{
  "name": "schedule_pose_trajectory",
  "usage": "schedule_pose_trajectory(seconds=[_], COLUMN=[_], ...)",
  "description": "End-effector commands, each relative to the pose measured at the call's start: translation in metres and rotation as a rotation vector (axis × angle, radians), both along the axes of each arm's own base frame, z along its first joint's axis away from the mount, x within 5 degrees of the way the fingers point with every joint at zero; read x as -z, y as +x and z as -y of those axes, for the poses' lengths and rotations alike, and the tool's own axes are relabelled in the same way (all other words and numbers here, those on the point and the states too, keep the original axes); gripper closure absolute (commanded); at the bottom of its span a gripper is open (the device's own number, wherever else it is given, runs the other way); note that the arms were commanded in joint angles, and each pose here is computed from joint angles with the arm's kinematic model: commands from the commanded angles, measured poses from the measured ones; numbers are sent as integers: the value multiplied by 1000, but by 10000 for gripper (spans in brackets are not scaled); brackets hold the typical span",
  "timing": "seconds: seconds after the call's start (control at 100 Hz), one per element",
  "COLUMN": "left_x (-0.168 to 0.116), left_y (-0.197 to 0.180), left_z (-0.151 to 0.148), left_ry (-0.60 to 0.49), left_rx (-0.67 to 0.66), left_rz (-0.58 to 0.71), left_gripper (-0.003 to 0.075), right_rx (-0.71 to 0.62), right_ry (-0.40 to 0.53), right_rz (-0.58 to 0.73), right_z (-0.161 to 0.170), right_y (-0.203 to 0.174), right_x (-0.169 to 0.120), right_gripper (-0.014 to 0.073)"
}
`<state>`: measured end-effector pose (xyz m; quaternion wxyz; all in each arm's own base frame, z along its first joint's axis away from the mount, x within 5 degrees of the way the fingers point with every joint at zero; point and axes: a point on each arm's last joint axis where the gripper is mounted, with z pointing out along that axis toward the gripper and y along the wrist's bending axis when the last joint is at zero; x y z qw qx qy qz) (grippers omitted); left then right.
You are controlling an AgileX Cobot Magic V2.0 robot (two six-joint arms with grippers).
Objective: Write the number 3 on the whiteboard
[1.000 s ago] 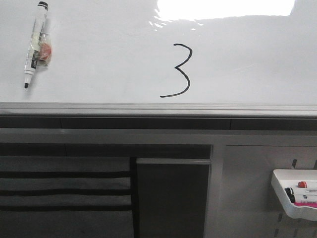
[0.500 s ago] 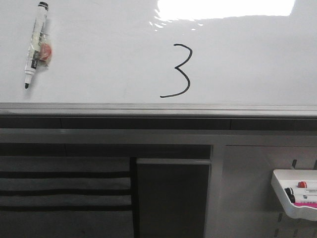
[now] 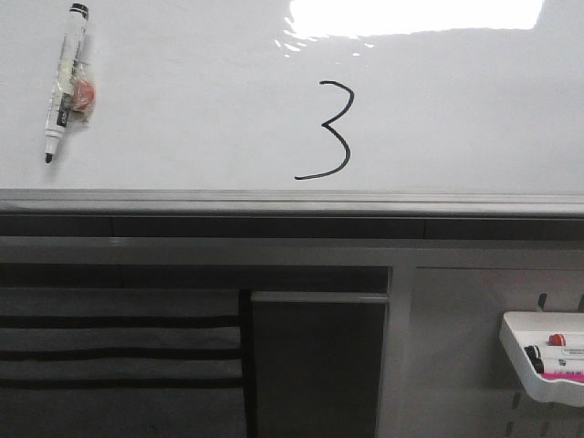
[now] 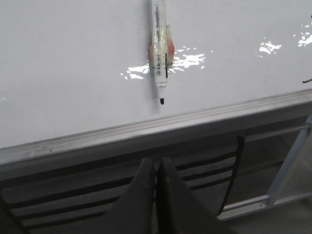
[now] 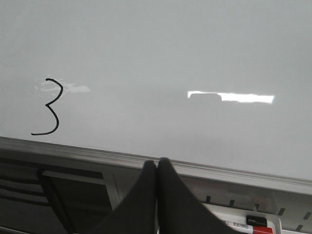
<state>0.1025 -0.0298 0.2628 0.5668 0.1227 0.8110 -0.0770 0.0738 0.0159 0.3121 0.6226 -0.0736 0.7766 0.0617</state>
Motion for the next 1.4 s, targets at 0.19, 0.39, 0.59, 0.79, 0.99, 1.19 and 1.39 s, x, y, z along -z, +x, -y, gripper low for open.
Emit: schedule_pose_trajectory(seconds=[0.19, 0.39, 0.59, 0.79, 0.99, 1.19, 1.39], left_x=[6, 37, 50, 50, 50, 50, 50], left_y=[-33, -49, -49, -49, -49, -49, -49], left_z=[-18, -24, -25, -25, -25, -25, -25], left_ry=[-57, -139, -150, -153, -153, -153, -153], left_rx=[-109, -192, -202, -203, -203, -203, -203], left_rz=[270, 400, 456, 457, 457, 457, 457], left_gripper=[741, 741, 741, 741, 741, 741, 741], right_rx=[22, 22, 22, 22, 22, 22, 24], right_ry=[5, 5, 5, 5, 5, 5, 6], right_rz=[97, 97, 97, 95, 95, 95, 103], right_z=[2, 2, 2, 2, 2, 2, 2], right_y=[1, 1, 1, 1, 1, 1, 0], right_x=[-15, -15, -15, -14, -14, -14, -14], right_gripper=[663, 663, 663, 663, 663, 663, 663])
